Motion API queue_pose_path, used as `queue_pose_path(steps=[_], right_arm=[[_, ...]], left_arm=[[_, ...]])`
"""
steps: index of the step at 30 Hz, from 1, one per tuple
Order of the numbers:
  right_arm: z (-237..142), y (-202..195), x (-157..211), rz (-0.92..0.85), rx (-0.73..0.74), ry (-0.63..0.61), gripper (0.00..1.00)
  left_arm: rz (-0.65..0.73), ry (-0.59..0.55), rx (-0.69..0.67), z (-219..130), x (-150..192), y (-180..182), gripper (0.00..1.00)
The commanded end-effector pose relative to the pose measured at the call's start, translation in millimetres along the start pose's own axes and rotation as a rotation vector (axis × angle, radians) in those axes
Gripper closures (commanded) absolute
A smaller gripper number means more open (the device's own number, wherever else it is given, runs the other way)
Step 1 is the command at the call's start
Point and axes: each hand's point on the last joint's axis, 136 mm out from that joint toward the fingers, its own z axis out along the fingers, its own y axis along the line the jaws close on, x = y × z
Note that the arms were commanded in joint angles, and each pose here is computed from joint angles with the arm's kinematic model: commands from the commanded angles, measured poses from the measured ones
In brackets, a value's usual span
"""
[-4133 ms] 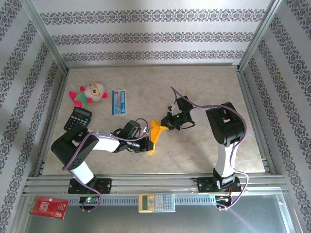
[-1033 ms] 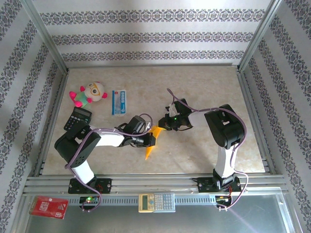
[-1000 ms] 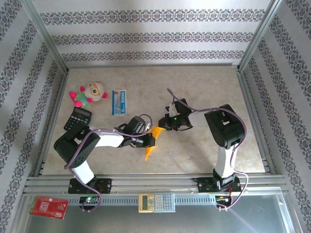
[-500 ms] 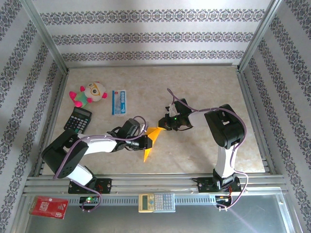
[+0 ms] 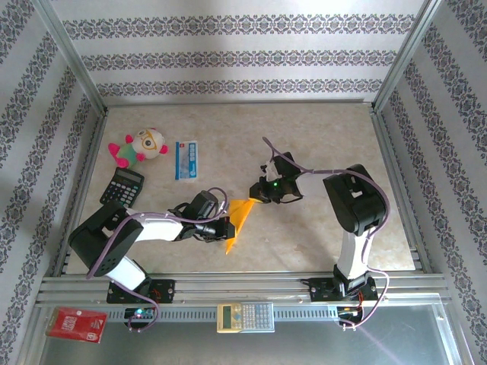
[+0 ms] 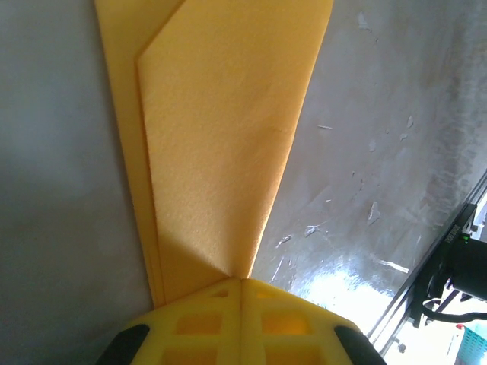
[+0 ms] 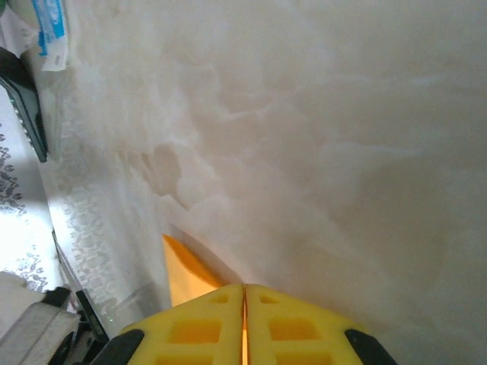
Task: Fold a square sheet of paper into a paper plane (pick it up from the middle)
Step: Fold the wing for the fifth time at the center of the table.
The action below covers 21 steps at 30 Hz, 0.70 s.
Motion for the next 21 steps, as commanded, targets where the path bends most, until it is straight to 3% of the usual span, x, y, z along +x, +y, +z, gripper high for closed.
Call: queue_pose_path(steps=[1, 13, 21], right_arm=[[-13, 23, 6, -0.07, -0.012, -0.024, 0.89], [-2, 34, 80, -0.044, -0.017, 0.039, 0.89], [23, 31, 96, -0.031, -0.012, 0.084, 0.9]], left_arm=[[-0.06, 0.054, -0.096, 7, 21, 31, 0.98], [-0.059, 0.053, -0.145, 4, 25, 43, 0.98], [-0.046, 0.058, -0.154, 4, 25, 43, 0.99]])
